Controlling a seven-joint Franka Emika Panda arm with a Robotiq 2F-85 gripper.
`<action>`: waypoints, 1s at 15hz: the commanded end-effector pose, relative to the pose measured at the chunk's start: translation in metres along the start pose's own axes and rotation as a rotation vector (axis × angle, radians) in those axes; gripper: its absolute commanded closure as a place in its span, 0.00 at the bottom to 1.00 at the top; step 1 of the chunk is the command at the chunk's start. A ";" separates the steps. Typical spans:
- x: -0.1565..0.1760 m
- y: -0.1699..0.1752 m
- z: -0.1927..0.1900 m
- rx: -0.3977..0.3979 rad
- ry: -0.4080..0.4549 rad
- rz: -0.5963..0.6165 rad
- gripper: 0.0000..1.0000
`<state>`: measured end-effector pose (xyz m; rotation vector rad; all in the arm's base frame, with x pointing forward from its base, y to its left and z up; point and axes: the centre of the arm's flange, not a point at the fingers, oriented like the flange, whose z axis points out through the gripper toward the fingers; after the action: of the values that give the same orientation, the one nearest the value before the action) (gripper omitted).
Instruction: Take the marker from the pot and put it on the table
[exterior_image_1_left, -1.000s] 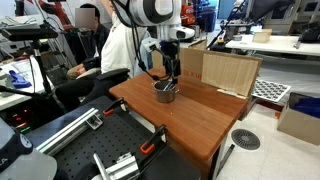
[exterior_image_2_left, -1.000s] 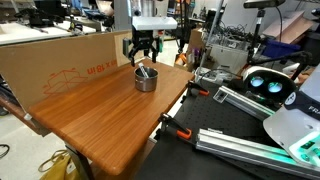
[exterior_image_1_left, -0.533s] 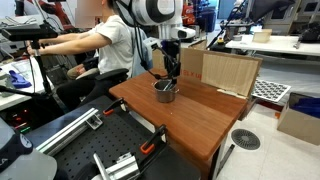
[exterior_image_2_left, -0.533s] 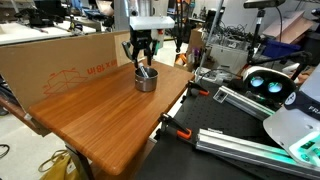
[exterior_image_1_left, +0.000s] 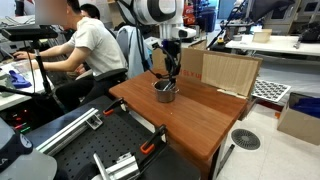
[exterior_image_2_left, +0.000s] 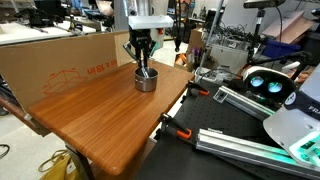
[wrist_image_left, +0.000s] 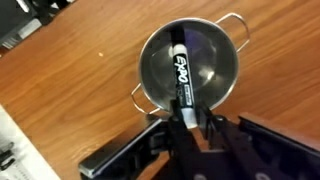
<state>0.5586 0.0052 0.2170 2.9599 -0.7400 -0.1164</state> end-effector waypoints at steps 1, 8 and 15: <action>0.004 -0.001 -0.005 -0.016 -0.004 -0.013 0.95; -0.003 0.007 -0.048 0.049 0.064 -0.019 0.95; -0.024 0.014 -0.130 0.167 0.144 -0.060 0.95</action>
<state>0.5580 0.0077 0.3273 3.0334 -0.7282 0.1487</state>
